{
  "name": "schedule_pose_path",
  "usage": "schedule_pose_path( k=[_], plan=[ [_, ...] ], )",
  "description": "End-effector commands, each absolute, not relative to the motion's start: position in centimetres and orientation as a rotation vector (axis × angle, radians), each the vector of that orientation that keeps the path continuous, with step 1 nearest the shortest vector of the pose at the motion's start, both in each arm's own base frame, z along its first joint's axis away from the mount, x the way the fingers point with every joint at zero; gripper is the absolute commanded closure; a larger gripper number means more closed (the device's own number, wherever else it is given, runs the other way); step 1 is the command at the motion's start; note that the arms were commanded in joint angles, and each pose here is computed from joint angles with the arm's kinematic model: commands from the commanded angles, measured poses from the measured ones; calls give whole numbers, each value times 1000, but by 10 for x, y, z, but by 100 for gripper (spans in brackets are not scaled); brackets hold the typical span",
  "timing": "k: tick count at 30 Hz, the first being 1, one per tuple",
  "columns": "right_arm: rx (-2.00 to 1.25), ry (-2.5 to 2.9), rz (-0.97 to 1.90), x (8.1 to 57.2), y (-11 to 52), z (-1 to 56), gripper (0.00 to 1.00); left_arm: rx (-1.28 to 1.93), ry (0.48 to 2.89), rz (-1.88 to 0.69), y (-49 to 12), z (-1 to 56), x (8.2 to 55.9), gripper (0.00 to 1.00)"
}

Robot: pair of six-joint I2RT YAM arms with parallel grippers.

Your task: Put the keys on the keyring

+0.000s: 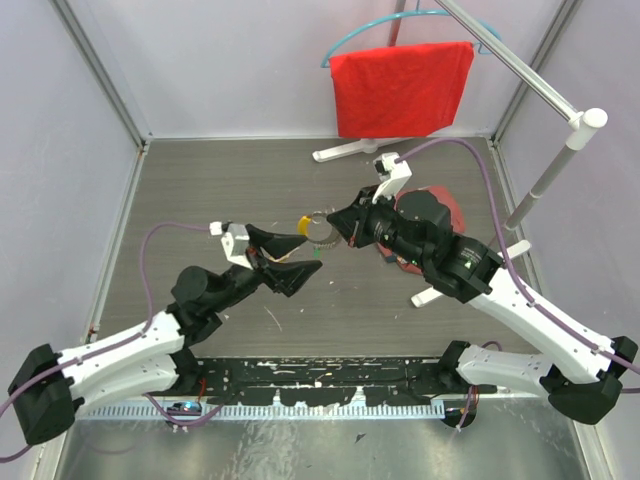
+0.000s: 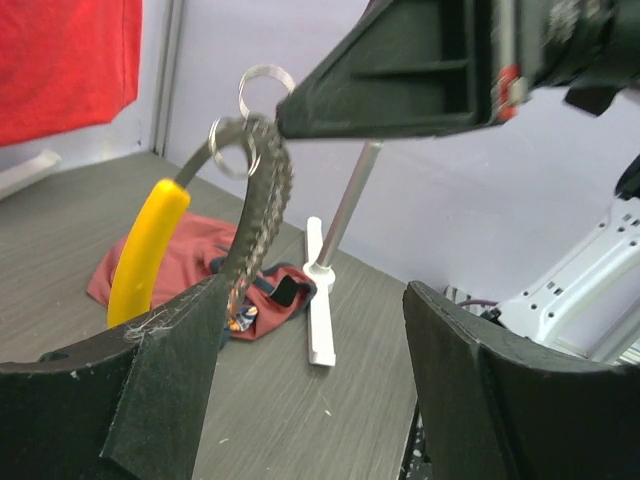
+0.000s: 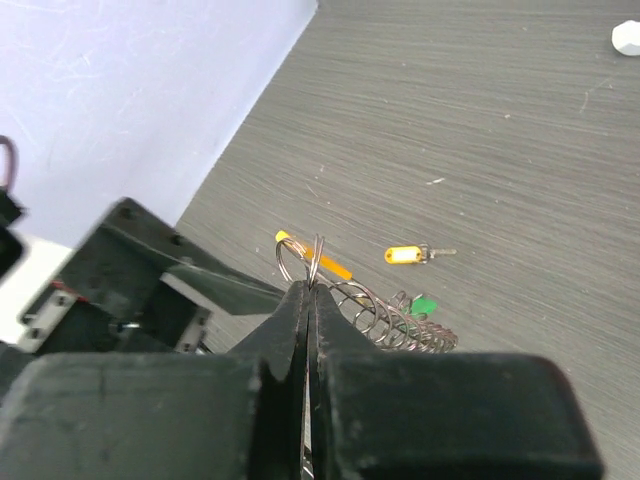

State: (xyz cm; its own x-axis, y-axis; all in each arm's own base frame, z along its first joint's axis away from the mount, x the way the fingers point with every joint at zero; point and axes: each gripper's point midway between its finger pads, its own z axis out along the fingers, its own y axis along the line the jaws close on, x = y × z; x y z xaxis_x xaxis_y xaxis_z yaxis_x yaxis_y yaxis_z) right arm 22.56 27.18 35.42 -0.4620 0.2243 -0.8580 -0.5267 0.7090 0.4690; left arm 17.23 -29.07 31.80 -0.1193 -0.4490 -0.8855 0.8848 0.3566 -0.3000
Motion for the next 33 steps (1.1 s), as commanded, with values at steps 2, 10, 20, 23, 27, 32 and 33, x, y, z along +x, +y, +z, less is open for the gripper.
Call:
schedule_pose_path(
  k=[2, 10, 20, 23, 27, 32, 33],
  plan=[
    [-261, 1659, 1029, 215, 277, 412, 99, 403, 1154, -1232, -298, 320, 184, 22],
    [-293, 1643, 1042, 208, 274, 411, 99, 346, 1123, -1152, -298, 327, 204, 19],
    [-335, 1661, 1052, 203, 277, 401, 99, 411, 1023, -1119, -296, 351, 196, 24],
    [-352, 1658, 1055, 200, 277, 400, 99, 429, 999, -1104, -295, 356, 194, 24],
    [-382, 1657, 1063, 196, 278, 399, 99, 467, 962, -1084, -296, 361, 191, 23],
    [-403, 1650, 1066, 194, 278, 399, 99, 492, 924, -1062, -295, 363, 188, 23],
    [-404, 1651, 1064, 193, 278, 398, 99, 491, 923, -1061, -295, 364, 188, 23]
  ],
)
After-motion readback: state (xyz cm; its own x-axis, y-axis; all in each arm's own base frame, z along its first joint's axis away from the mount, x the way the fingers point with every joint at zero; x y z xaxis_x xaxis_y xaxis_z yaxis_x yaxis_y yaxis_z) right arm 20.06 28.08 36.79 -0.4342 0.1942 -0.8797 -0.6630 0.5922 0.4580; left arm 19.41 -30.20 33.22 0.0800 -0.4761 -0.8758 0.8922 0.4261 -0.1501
